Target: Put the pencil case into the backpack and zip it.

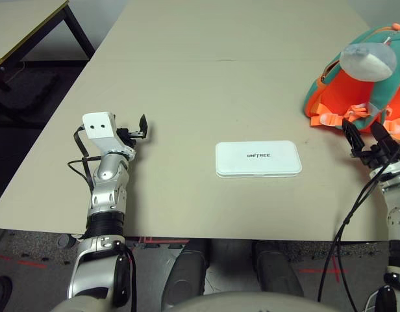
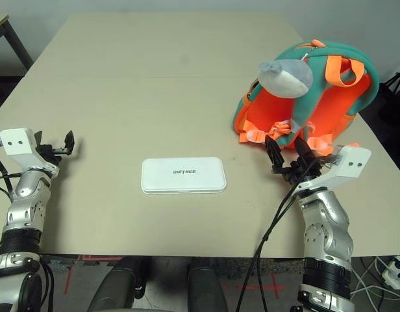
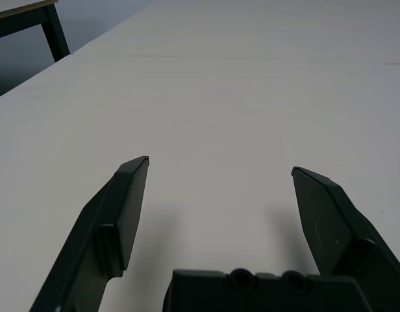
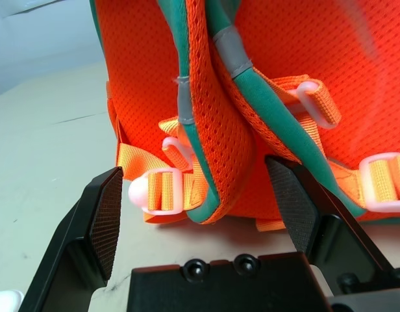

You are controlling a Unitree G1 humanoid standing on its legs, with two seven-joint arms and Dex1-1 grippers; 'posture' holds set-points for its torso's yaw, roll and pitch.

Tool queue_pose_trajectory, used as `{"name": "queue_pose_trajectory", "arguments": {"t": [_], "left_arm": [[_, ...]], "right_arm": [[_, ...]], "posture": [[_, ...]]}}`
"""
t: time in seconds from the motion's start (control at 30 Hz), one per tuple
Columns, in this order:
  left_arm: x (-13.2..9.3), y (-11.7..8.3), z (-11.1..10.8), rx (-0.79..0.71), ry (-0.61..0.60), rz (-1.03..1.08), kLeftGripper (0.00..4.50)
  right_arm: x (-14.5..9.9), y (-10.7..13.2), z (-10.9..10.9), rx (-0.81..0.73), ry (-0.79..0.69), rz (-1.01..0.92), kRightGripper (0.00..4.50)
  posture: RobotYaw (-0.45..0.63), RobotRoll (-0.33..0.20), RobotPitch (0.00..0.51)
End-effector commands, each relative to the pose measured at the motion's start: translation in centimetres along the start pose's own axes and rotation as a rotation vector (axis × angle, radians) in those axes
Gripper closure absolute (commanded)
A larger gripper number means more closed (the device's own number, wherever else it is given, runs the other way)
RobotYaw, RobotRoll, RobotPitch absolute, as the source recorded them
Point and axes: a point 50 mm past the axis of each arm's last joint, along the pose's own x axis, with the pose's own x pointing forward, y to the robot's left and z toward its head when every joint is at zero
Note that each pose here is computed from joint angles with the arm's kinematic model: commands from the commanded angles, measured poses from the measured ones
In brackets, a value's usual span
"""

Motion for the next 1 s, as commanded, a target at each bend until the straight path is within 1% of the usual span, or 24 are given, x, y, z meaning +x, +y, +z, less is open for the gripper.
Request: {"name": "queue_pose_trajectory", "arguments": {"t": [0.03,0.07,0.13,0.2,0.23,0.3,0.33,0.4,0.47,0.53,0.57,0.67,0.7,0.8,0.9,1.0], "left_arm": [[0.1,-0.8,-0.6,-0.002,0.027,-0.024,0.0],[0.2,-1.2,-0.7,-0.007,0.031,-0.034,0.0],[0.5,-2.2,-0.4,-0.004,0.021,-0.087,0.0],[0.8,-2.5,0.8,0.002,-0.012,-0.139,0.0],[0.9,-2.4,1.2,0.004,-0.022,-0.154,0.0],[0.8,-2.3,2.9,-0.021,-0.029,-0.241,0.0],[0.7,-2.3,3.7,-0.051,-0.009,-0.304,0.0],[0.2,-2.1,4.7,-0.096,0.04,-0.406,0.0],[-0.4,-1.6,5.5,-0.14,0.129,-0.506,0.0],[-1.0,-1.2,6.3,-0.171,0.215,-0.586,0.0],[-1.2,-1.1,6.6,-0.18,0.238,-0.604,0.0],[-1.7,-1.7,7.0,-0.337,0.372,-0.705,0.0],[-1.8,-2.1,7.1,-0.395,0.423,-0.729,0.0],[-2.0,-2.8,7.3,-0.493,0.506,-0.778,0.0],[-2.1,-3.7,7.1,-0.519,0.553,-0.815,0.0],[-2.3,-4.9,6.3,-0.533,0.606,-0.855,0.0]], "right_arm": [[-0.4,-0.8,1.1,-0.03,-0.016,-0.022,0.04],[-0.4,-0.8,1.4,-0.039,-0.021,-0.019,0.04],[-0.3,-0.5,3.0,-0.024,-0.049,-0.01,0.04],[0.0,0.0,4.9,0.038,-0.037,0.017,0.04],[0.1,0.3,5.4,0.061,-0.023,0.028,0.04],[0.4,0.7,7.5,0.136,0.044,0.093,0.04],[0.3,0.8,8.2,0.166,0.101,0.127,0.04],[0.2,0.9,9.1,0.201,0.2,0.161,0.04],[0.0,0.7,9.7,0.241,0.309,0.186,0.04],[-0.3,0.5,9.9,0.277,0.422,0.206,0.04],[-0.4,0.5,9.9,0.285,0.454,0.212,0.04],[-1.2,1.4,8.9,0.352,0.613,0.282,0.04],[-1.6,1.9,8.4,0.379,0.689,0.312,0.04],[-2.4,3.3,7.7,0.438,0.83,0.393,0.04],[-2.1,4.4,7.0,0.463,0.885,0.447,0.04],[-1.4,5.0,6.0,0.471,0.912,0.453,0.04]], "posture": [[0.05,0.0,0.211],[0.04,0.0,0.213],[0.04,0.0,0.222],[0.03,0.0,0.235],[0.03,0.0,0.236],[0.05,0.0,0.233],[0.07,0.0,0.229],[0.09,0.0,0.224],[0.11,0.0,0.211],[0.12,0.0,0.199],[0.12,0.0,0.199],[0.14,0.0,0.19],[0.14,0.0,0.188],[0.14,0.0,0.181],[0.14,0.0,0.173],[0.14,0.0,0.171]]}}
